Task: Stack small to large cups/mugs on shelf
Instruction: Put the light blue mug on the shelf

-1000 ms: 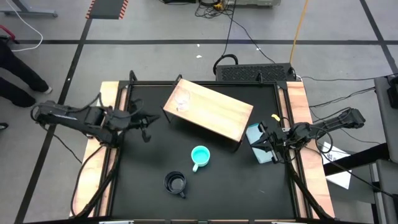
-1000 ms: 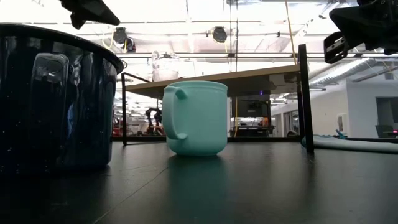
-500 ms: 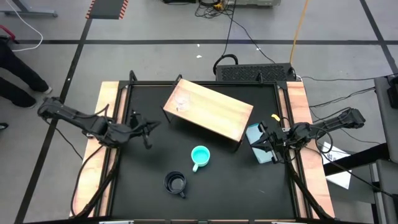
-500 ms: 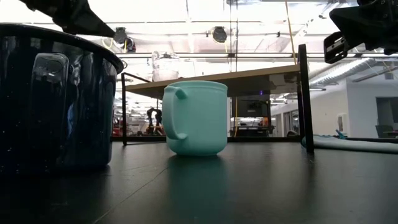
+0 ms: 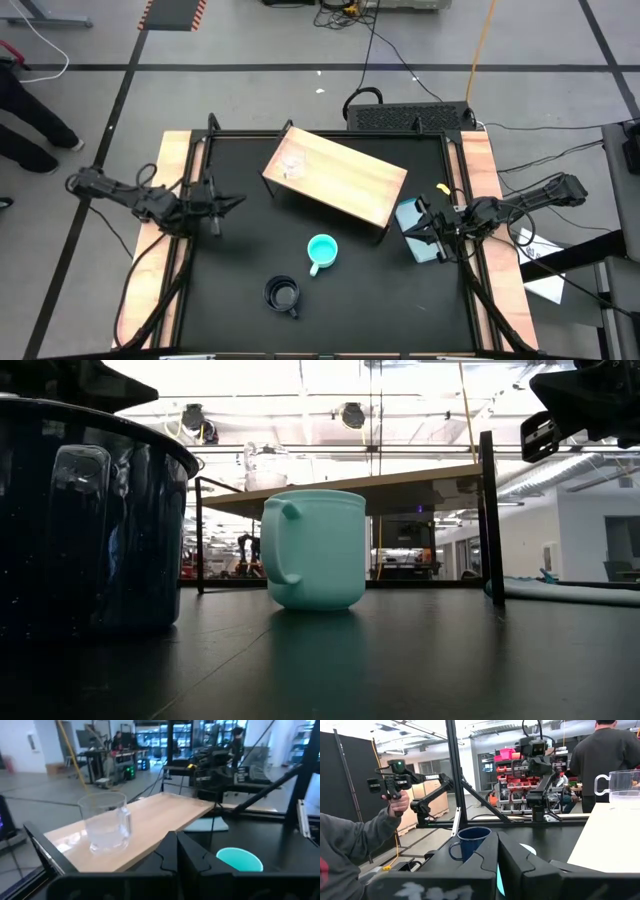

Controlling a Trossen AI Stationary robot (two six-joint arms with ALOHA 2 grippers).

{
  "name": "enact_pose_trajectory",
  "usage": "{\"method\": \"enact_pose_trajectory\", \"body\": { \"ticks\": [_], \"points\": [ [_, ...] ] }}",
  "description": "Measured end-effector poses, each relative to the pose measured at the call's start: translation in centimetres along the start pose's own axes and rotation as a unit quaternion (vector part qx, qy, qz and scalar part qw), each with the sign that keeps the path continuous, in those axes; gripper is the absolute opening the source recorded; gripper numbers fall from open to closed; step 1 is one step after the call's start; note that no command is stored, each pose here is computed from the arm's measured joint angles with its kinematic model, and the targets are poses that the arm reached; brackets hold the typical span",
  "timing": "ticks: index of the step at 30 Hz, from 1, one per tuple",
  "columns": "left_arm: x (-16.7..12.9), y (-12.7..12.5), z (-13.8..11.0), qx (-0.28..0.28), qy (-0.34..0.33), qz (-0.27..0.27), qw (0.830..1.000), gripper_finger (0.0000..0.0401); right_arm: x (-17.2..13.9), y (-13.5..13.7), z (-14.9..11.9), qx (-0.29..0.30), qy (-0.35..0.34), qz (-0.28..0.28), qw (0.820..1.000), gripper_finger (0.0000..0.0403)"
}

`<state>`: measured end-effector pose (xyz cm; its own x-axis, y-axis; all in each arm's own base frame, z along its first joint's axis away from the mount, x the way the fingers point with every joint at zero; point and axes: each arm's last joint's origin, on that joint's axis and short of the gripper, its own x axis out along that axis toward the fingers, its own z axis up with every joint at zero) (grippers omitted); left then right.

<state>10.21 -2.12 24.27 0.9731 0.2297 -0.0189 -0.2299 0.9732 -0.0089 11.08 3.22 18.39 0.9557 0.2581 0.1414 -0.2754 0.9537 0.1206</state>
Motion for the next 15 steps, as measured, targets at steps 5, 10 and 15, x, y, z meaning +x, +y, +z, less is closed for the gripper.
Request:
{"method": "enact_pose_trajectory", "body": {
  "ticks": [5, 10, 15],
  "points": [
    [-0.3, 0.0, -2.0, 0.007, -0.020, -0.038, 0.999, 0.0000, 0.0, 0.0, 0.0, 0.000, 0.000, 0.000, 1.000, 0.0000],
    [-0.1, -0.4, -4.1, 0.018, -0.028, -0.085, 0.996, 0.0000, 0.0, 0.0, 0.0, -0.002, 0.000, 0.000, 1.000, 0.0000],
    [0.2, -0.5, -5.6, 0.016, -0.044, -0.077, 0.996, 0.0000, 0.0, 0.0, 0.0, -0.003, 0.000, 0.000, 1.000, 0.0000]
  ]
}}
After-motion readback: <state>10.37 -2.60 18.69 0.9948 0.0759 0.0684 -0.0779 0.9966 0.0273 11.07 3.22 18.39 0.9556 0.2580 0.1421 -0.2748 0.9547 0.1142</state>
